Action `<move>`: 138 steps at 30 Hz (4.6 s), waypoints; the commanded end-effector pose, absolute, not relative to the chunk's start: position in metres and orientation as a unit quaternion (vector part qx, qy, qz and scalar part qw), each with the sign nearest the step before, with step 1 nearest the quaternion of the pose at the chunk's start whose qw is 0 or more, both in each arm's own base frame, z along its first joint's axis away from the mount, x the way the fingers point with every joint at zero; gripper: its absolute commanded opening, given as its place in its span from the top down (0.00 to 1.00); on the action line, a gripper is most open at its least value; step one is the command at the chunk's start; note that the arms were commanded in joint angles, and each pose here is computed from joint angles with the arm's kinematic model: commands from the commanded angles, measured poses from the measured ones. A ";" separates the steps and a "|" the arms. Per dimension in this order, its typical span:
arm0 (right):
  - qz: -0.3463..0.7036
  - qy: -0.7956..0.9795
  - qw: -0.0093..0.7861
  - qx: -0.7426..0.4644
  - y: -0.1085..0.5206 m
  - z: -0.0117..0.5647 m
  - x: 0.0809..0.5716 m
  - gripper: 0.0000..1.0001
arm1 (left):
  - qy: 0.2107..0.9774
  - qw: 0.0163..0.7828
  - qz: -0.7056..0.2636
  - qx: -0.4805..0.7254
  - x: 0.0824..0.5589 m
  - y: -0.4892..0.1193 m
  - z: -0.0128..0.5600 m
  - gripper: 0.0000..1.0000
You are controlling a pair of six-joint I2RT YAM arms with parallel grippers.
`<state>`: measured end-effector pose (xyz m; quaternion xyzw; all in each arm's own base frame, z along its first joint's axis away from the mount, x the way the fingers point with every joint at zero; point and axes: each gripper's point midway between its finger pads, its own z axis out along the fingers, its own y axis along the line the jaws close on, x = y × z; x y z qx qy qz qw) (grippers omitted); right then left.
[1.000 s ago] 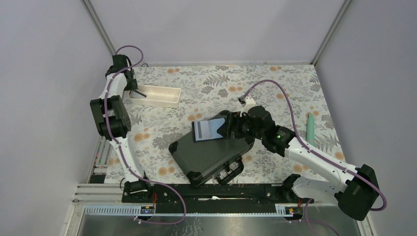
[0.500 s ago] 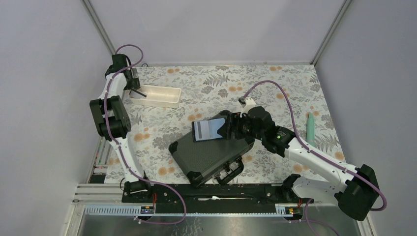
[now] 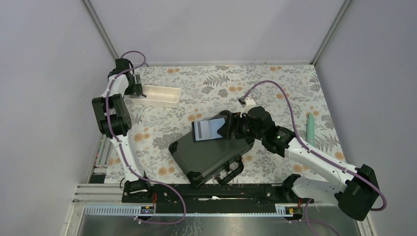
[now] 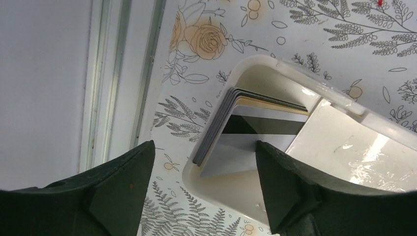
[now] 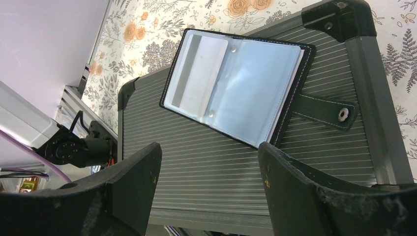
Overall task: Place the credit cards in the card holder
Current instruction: Pick up the credit card from the storage box.
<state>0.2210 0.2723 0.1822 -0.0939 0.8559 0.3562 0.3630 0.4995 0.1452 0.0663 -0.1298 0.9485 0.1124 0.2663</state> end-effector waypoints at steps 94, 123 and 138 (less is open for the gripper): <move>0.378 0.840 0.379 -0.088 0.272 0.196 0.221 0.22 | 0.931 0.293 0.175 -0.129 0.501 0.159 0.093 0.80; 0.385 0.838 0.377 -0.089 0.273 0.200 0.219 0.22 | 0.927 0.324 0.135 -0.132 0.498 0.143 0.126 0.97; 0.387 0.837 0.376 -0.090 0.275 0.200 0.219 0.22 | 0.934 0.309 0.113 -0.138 0.497 0.152 0.107 0.87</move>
